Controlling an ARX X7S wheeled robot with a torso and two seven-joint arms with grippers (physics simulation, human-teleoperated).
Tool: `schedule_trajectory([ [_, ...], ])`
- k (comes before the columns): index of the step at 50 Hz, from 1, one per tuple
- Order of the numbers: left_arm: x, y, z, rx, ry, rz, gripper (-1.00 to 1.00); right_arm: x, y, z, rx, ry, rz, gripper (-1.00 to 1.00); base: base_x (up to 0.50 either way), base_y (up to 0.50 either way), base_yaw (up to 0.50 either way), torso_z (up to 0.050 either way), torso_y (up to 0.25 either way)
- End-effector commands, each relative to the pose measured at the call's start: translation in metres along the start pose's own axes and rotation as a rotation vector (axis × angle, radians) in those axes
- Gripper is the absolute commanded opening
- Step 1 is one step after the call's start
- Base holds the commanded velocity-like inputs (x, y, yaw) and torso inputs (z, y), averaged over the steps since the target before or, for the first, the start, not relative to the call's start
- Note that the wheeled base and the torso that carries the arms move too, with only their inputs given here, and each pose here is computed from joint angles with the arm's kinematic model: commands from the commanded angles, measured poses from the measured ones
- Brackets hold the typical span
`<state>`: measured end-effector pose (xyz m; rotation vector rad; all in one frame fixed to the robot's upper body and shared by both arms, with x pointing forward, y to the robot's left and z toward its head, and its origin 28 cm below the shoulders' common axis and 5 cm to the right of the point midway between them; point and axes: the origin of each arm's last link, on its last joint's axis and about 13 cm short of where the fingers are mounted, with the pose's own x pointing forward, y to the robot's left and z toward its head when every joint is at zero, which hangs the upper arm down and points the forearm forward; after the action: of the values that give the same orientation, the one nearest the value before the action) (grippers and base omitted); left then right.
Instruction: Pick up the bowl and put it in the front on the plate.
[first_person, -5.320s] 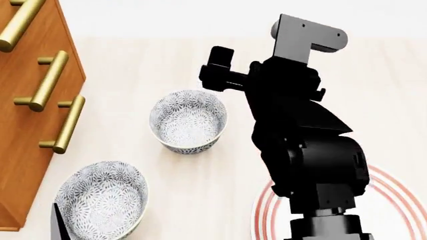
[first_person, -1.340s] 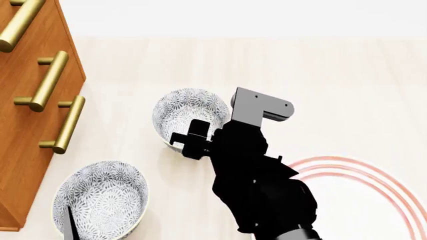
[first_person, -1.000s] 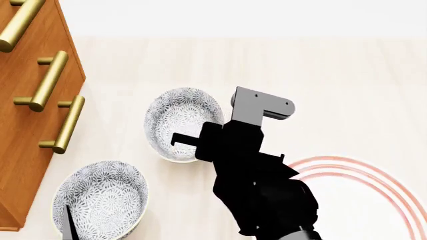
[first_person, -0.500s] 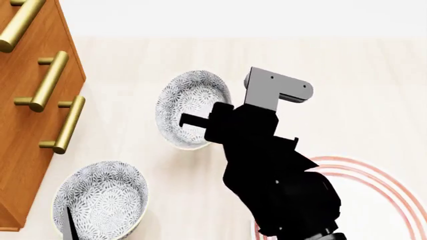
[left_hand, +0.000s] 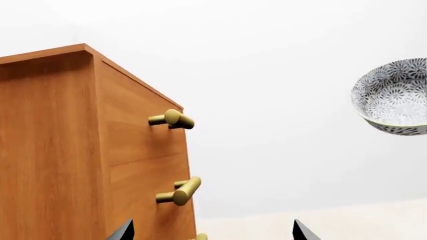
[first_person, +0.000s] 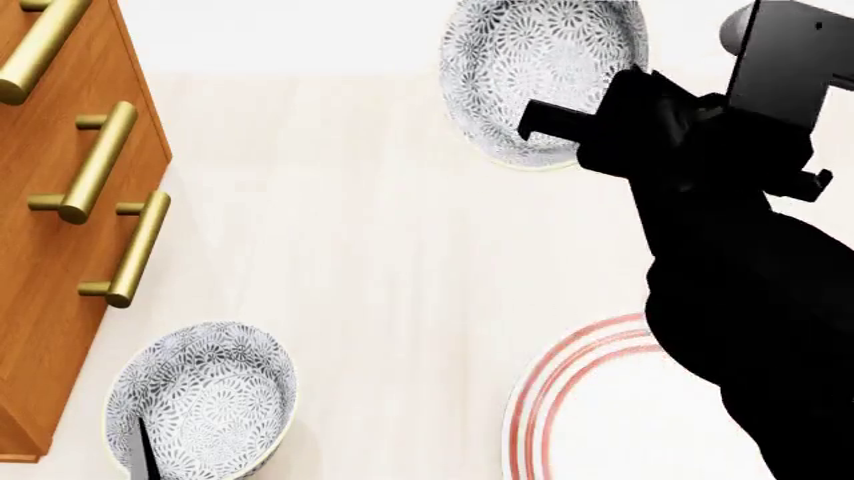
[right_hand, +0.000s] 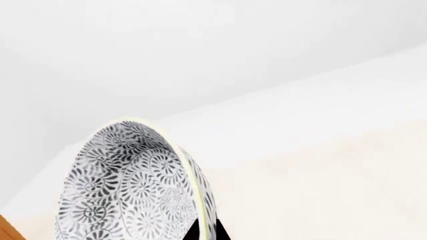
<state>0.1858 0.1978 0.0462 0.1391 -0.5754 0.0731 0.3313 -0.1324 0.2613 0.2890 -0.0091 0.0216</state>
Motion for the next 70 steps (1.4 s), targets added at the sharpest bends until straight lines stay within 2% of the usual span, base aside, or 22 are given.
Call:
schedule_trajectory([
  [1,0.001,-0.002,-0.004,-0.005,0.017,0.005,1.0,-0.055,-0.019,0.039,-0.099,-0.175,0.048,-1.0,0.0,0.0,0.0,0.0,0.0],
  [9,0.004,-0.001,-0.006,-0.011,0.025,0.017,1.0,-0.079,-0.028,0.039,-0.168,-0.163,0.119,-1.0,0.0,0.0,0.0,0.0,0.0],
  [13,0.005,-0.001,-0.005,-0.009,0.024,0.019,1.0,-0.091,-0.038,0.038,-0.208,-0.157,0.157,-1.0,0.0,0.0,0.0,0.0,0.0],
  [21,0.004,-0.002,-0.005,-0.006,0.026,0.009,1.0,-0.112,-0.057,0.031,-0.237,-0.115,0.179,-1.0,0.0,0.0,0.0,0.0,0.0],
  [24,0.004,-0.002,-0.005,-0.003,0.027,0.007,1.0,-0.116,-0.063,0.027,-0.188,-0.058,0.192,-1.0,0.0,0.0,0.0,0.0,0.0],
  [26,0.005,-0.002,-0.004,0.0,0.024,0.003,1.0,-0.12,-0.069,0.022,-0.098,0.016,0.193,-1.0,0.0,0.0,0.0,0.0,0.0],
  [28,0.005,-0.002,-0.004,0.002,0.022,0.003,1.0,-0.121,-0.074,0.018,-0.075,0.038,0.168,-1.0,0.0,0.0,0.0,0.0,0.0],
  [30,0.004,-0.003,-0.005,0.002,0.026,-0.003,1.0,-0.121,-0.084,0.014,-0.004,0.051,0.123,-1.0,0.0,0.0,0.0,0.0,0.0],
  [41,0.003,-0.004,-0.005,0.006,0.027,-0.014,1.0,-0.111,-0.1,-0.008,0.102,0.113,0.029,-1.0,0.0,0.0,0.0,0.0,0.0],
  [58,0.001,-0.004,-0.005,0.005,0.027,-0.021,1.0,-0.112,-0.104,-0.026,0.105,0.199,-0.003,-1.0,0.0,0.0,0.0,0.0,0.0],
  [65,0.001,-0.005,-0.005,0.006,0.027,-0.021,1.0,-0.122,-0.101,-0.035,0.068,0.269,0.02,-1.0,0.0,0.0,0.0,0.0,0.0],
  [70,0.001,-0.005,-0.005,0.006,0.027,-0.023,1.0,-0.124,-0.106,-0.039,0.05,0.297,0.003,-1.0,0.0,0.0,0.0,0.0,0.0],
])
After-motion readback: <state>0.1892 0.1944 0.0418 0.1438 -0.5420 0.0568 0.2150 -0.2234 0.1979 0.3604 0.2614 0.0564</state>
